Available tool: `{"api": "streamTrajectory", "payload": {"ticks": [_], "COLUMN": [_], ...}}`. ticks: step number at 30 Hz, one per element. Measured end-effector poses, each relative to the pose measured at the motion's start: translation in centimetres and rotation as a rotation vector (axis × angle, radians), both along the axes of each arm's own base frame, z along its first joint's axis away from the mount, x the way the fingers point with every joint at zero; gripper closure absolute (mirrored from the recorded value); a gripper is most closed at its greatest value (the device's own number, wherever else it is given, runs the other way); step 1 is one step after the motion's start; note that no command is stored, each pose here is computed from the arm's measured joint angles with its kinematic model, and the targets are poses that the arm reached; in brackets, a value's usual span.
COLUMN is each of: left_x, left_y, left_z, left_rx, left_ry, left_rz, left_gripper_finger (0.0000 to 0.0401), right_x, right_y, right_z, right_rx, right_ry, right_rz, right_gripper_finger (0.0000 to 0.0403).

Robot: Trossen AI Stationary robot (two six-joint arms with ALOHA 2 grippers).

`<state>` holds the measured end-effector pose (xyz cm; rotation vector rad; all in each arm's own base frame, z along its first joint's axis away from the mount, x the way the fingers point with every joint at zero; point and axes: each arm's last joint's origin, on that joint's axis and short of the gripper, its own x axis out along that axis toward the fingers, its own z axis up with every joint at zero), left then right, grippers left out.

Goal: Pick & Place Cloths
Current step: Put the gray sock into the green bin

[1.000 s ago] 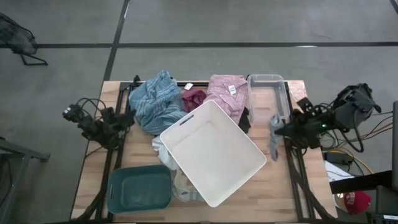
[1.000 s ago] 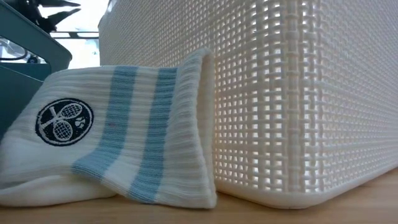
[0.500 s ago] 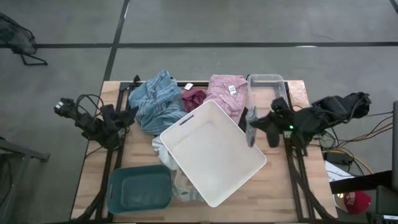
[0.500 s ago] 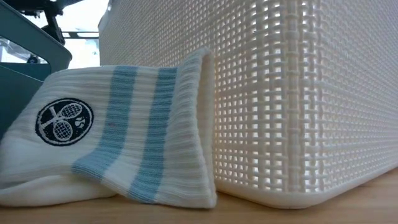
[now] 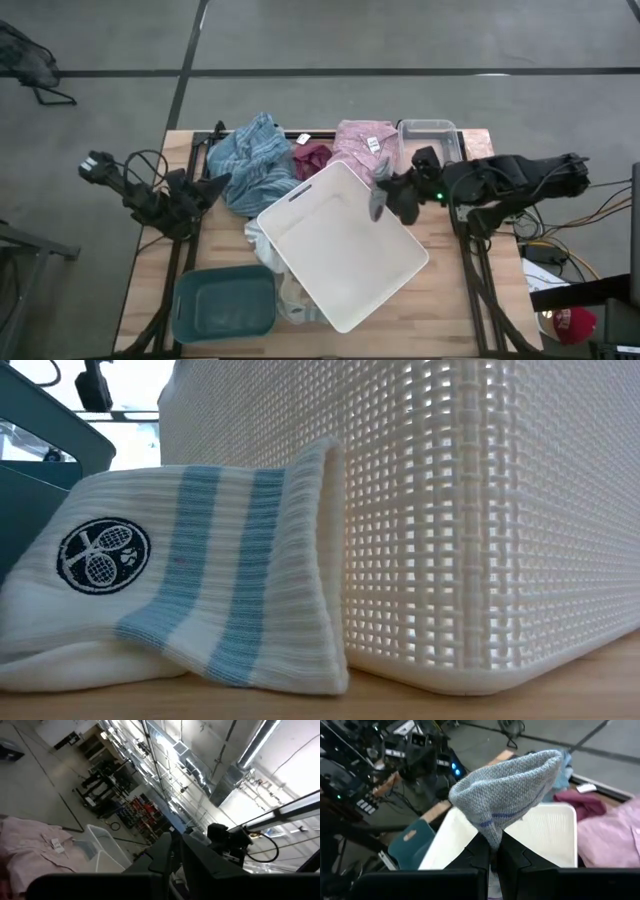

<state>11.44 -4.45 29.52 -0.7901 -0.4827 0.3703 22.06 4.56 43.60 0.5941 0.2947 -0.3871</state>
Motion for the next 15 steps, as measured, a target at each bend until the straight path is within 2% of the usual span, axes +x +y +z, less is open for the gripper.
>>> {"api": "streamTrajectory", "payload": {"ticks": [11,15], "left_x": [2.4,3.6], "left_y": [-0.6,-1.1], "left_z": [1.7,2.5], "left_rx": [0.01,0.048], "left_ry": [0.037,0.036], "left_rz": [0.062,0.029], "left_gripper_finger": [0.0265,0.0232], "right_x": [2.8,4.5], "right_y": [-1.6,-2.0], "right_z": [-0.3,-0.4], "right_rx": [-0.004,0.031], "right_ry": [-0.052,-0.097], "right_rz": [-0.056,-0.021], "right_gripper_finger": [0.039,0.039]}}
